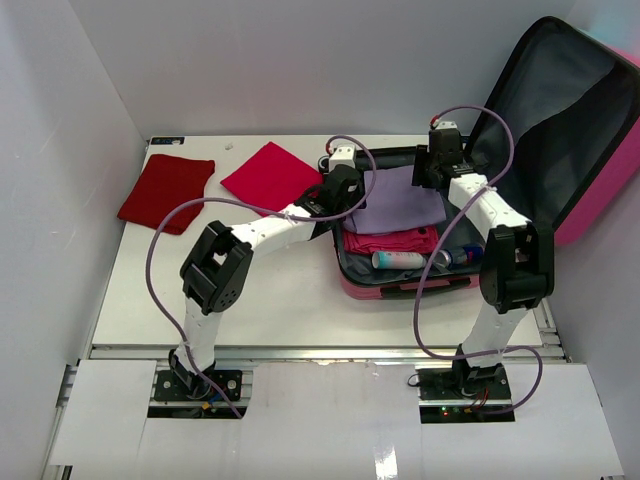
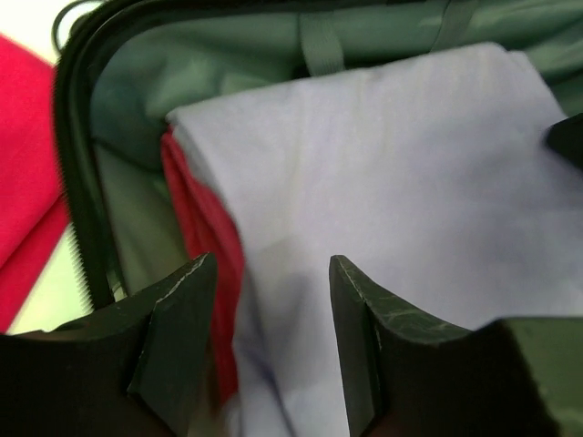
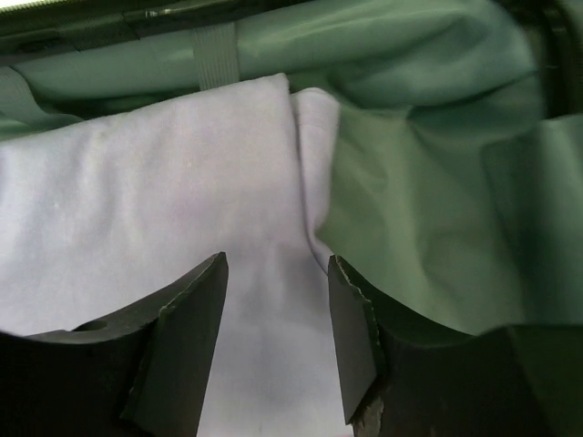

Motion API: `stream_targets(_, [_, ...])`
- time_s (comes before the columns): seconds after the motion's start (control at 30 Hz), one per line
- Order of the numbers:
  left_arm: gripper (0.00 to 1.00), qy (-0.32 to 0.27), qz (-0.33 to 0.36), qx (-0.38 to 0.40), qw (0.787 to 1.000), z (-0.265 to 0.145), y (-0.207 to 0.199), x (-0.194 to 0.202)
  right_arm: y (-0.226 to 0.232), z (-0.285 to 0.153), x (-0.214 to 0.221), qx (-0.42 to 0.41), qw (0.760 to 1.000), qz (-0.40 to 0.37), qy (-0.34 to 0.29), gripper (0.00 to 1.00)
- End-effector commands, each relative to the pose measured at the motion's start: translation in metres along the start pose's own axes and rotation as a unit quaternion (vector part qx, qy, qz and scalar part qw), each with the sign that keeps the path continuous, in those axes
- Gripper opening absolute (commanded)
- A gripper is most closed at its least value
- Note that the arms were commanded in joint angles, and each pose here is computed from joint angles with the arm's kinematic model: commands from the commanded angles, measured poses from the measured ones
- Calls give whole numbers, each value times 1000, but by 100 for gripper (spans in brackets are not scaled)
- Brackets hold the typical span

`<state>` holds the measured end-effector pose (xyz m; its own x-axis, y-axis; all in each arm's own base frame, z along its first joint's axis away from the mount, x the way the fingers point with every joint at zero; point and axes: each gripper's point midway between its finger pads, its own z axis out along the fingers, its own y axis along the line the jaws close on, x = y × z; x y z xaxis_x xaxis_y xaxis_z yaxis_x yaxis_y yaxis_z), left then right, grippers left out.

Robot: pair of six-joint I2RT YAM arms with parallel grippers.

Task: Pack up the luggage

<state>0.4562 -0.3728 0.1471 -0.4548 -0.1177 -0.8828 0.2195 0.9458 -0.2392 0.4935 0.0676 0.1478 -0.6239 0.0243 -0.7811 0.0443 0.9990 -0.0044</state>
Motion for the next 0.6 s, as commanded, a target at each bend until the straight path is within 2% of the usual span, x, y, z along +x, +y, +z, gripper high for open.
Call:
stream_targets(0.0, [60,54,-10,-4,998,-28,9,9,-5,-21,-13,5,1000,21,-18,47])
stream_targets(0.13, [57,78,-14,-2,997,-30,12,31,-5,-5,8,10,1000,25,7,39])
stream_targets(0.27, [49,91,-8,8,996,-24,9,46,-12,15,27,23,999,35,35,35])
stream_targets(0.37, [48,94,0,-9,996,-15,14,53,-21,27,36,33,997,48,49,34])
stream_targets(0.47, [49,72,13,-39,997,-4,19,38,-23,27,34,32,997,49,48,34])
stream_targets(0.57, [50,47,15,-43,998,3,11,4,-18,17,23,14,998,46,35,34])
